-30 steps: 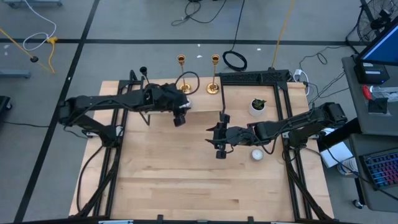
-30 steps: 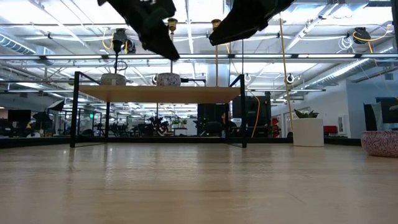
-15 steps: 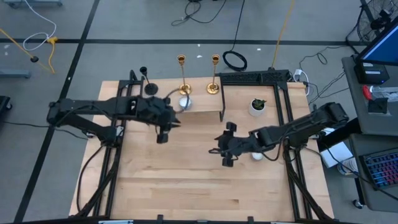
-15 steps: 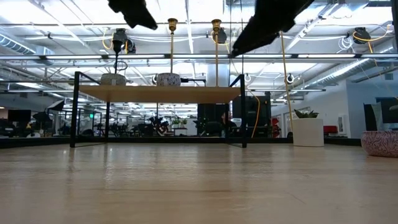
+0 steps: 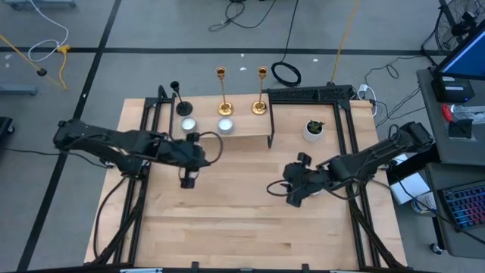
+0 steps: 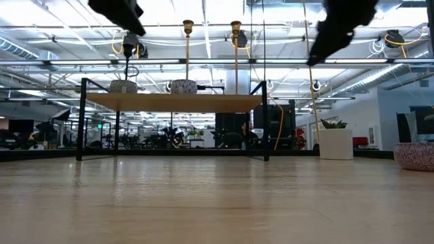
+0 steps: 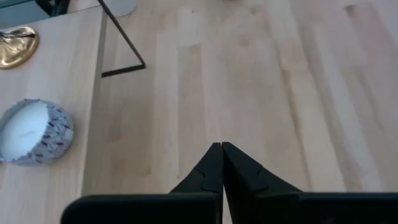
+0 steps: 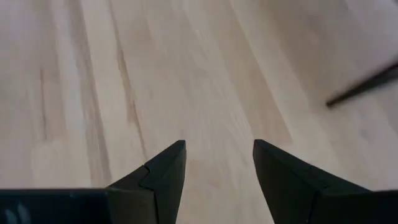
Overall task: Pick & Place candle stick holders
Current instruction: Put the red patterned scented candle on the shelf
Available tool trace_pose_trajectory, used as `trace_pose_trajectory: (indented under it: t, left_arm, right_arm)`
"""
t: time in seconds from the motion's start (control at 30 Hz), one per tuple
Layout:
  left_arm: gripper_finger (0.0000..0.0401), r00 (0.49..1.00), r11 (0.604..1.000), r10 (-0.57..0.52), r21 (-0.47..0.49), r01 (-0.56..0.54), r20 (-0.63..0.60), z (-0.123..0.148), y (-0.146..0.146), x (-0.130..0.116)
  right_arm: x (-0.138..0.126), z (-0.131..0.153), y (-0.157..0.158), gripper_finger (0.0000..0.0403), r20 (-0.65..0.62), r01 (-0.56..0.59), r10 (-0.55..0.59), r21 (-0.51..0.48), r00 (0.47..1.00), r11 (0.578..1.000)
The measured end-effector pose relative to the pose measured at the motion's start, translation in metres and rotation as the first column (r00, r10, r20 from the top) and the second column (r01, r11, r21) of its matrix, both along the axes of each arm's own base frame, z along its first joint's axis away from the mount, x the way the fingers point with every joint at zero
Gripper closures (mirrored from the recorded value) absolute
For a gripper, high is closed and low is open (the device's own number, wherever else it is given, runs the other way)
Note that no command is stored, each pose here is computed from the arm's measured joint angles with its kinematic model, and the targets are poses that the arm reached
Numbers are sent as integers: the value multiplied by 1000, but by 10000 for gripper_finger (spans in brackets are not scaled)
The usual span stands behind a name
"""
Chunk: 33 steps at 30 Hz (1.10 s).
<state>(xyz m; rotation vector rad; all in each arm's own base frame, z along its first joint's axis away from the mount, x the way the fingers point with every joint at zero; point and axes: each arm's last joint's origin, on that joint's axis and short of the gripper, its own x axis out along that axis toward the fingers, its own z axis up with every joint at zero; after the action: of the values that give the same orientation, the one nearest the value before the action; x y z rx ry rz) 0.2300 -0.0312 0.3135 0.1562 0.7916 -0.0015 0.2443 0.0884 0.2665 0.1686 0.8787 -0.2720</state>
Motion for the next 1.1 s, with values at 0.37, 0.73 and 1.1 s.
trace_pose_trajectory:
  t: [0.37,0.73,1.1]
  left_arm:
    - [378,964,995,-94,3,97,250,-39,-8,-48]
    - [395,893,995,-75,-30,98,443,-67,-7,-47]
    - [376,874,996,-45,-49,79,483,-67,-8,-44]
  right_arm:
    - [-52,-39,11,216,-24,80,-79,69,997,994]
    - [-85,-79,0,216,-144,164,-130,259,981,952]
    - [-99,-107,-7,232,-239,144,-91,216,967,966]
